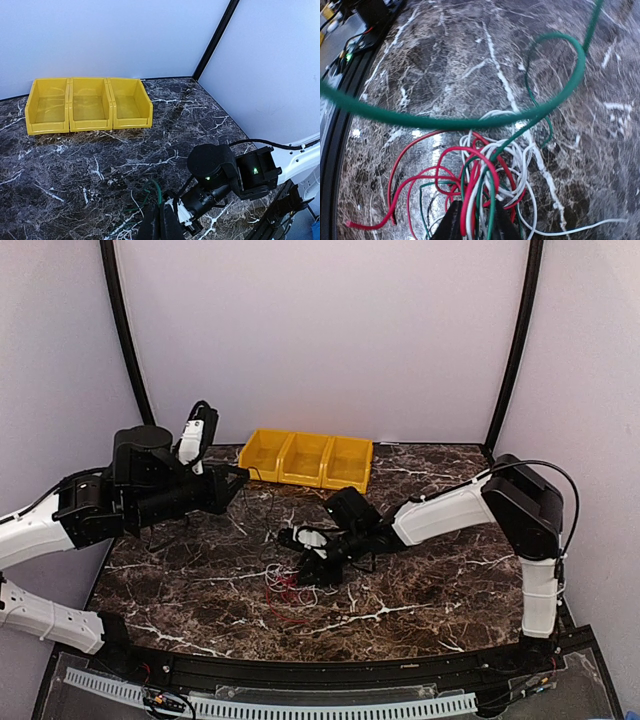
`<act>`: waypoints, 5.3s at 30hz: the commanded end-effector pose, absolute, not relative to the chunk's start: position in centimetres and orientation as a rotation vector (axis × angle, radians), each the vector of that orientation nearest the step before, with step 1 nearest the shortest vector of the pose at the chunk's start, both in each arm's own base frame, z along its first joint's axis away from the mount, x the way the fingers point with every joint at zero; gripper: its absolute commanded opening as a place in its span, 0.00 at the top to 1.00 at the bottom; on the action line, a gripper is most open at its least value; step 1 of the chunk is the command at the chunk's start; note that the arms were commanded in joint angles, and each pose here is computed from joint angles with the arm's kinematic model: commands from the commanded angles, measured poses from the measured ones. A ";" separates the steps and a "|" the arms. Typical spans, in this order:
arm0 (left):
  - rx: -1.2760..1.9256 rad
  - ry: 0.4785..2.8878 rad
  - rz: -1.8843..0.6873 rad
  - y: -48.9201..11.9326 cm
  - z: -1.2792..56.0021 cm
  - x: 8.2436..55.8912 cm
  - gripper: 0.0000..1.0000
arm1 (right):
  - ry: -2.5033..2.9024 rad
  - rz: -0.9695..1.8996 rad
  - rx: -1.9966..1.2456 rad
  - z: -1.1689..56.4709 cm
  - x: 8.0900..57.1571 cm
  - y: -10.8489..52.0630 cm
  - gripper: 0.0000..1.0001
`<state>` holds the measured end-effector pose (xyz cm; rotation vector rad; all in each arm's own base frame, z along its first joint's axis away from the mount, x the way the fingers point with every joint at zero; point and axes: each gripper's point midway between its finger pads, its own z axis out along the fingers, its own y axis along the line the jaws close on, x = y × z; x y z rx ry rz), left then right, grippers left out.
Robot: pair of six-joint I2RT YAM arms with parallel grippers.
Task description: Untangle the cables
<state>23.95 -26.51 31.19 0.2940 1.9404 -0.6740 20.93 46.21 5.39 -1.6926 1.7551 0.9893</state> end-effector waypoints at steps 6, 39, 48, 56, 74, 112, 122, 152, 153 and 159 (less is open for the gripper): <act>0.244 1.705 -0.588 -22.2 43.4 23.7 1.00 | 1.821 0.964 -1.684 3.8 20.6 45.4 1.00; 0.091 1.735 -0.427 -17.1 44.1 23.7 1.00 | 1.772 0.772 -1.722 10.1 21.2 39.3 0.83; 0.144 1.843 -0.371 -20.3 39.3 26.4 1.00 | 1.703 0.762 -1.647 15.0 20.1 33.8 0.62; 0.157 1.916 -0.352 -21.6 37.0 29.3 1.00 | 1.797 0.727 -1.334 17.4 24.7 26.5 0.51; 0.194 1.972 -0.283 -21.3 37.5 38.4 1.00 | 1.828 0.667 -0.987 20.9 24.6 16.0 0.29; 0.310 1.629 -0.212 -23.8 42.7 56.1 1.00 | 1.882 0.437 -1.031 17.1 26.5 14.0 0.30; 0.305 1.527 -0.234 -23.1 43.3 59.9 1.00 | 1.893 0.406 -1.025 16.8 26.8 13.6 0.30; 0.300 1.470 -0.366 -21.8 41.5 62.0 1.00 | 1.961 0.397 -1.011 15.0 27.4 13.1 0.30; 0.312 1.475 -0.391 -22.1 41.3 61.9 1.00 | 1.961 0.398 -1.013 15.0 27.4 13.1 0.30; 0.327 1.536 -0.486 -22.9 38.8 60.5 1.00 | 1.965 0.397 -1.016 14.8 27.4 13.1 0.30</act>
